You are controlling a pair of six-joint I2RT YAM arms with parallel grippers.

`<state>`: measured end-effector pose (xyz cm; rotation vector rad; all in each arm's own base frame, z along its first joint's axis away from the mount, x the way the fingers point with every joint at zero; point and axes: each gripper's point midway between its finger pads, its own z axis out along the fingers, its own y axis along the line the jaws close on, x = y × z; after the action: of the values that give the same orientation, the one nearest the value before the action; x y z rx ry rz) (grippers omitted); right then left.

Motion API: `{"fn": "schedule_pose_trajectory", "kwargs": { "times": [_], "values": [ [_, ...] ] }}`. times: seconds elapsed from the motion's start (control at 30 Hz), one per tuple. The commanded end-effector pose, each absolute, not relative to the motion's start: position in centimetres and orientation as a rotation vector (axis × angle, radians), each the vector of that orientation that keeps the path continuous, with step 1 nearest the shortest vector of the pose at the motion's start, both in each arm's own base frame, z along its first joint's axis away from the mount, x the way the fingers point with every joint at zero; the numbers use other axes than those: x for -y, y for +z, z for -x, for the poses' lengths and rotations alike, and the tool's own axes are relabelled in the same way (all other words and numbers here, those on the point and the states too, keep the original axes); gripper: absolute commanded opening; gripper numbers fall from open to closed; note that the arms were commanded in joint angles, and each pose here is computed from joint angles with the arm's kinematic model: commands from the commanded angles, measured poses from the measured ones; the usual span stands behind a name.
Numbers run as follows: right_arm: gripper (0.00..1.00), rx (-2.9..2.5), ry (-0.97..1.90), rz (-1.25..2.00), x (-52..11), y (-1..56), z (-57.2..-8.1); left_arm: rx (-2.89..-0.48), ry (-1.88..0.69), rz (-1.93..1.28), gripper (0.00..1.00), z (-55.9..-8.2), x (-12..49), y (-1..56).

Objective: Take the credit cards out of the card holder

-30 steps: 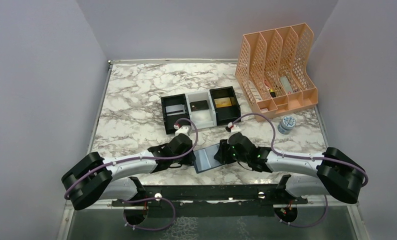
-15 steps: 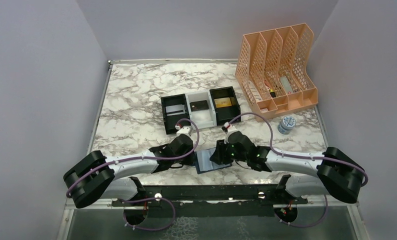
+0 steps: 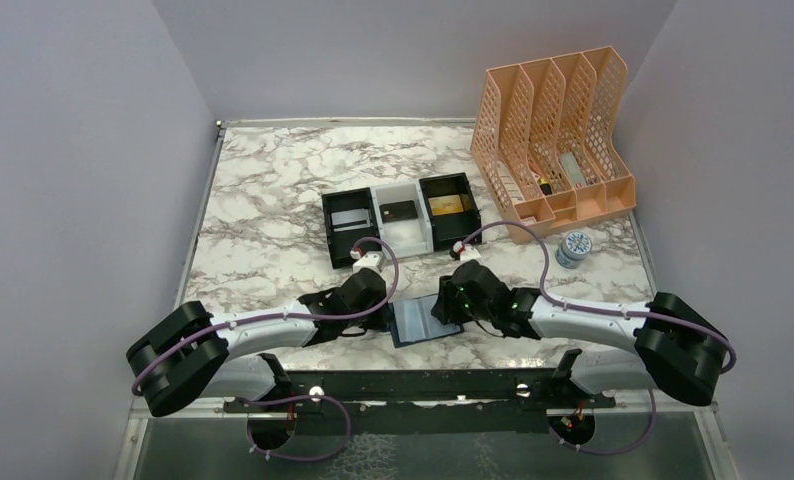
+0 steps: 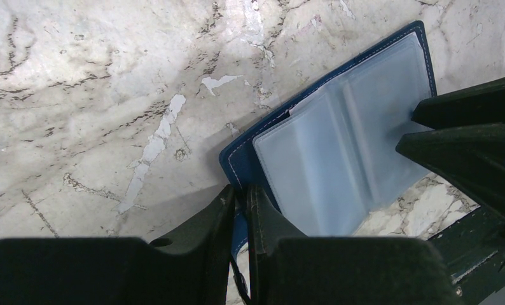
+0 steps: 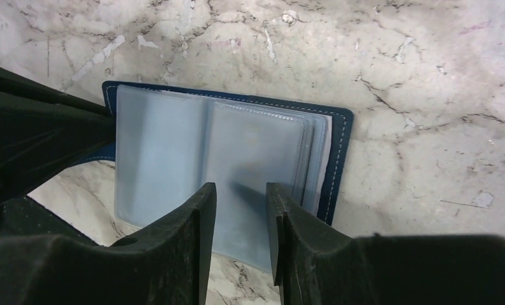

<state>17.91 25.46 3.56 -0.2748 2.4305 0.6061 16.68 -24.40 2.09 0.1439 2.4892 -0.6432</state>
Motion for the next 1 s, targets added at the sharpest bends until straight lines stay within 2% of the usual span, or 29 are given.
{"fn": "schedule_pose_trajectory", "kwargs": {
  "times": [0.0,0.17,0.4,0.77,0.97],
  "values": [
    [0.35,-2.471,0.669,0.296,-26.1,2.7,-16.9,-2.473,-0.622,-0.155,0.15,-16.8,24.1,2.2],
    [0.35,-2.491,0.597,0.279,-25.5,2.7,-17.3,-2.484,-0.615,-0.154,0.14,-16.6,24.0,1.8],
    [0.4,-2.371,0.606,0.27,-24.9,6.4,-18.3,-2.484,-0.615,-0.157,0.14,-16.6,23.9,1.8],
    [0.4,-2.523,0.542,0.273,-24.3,2.2,-16.8,-2.471,-0.63,-0.152,0.13,-16.6,24.0,2.2],
    [0.36,-2.483,0.649,0.309,-25.6,3.1,-16.6,-2.473,-0.629,-0.156,0.13,-16.6,23.9,2.2]
  ]
}}
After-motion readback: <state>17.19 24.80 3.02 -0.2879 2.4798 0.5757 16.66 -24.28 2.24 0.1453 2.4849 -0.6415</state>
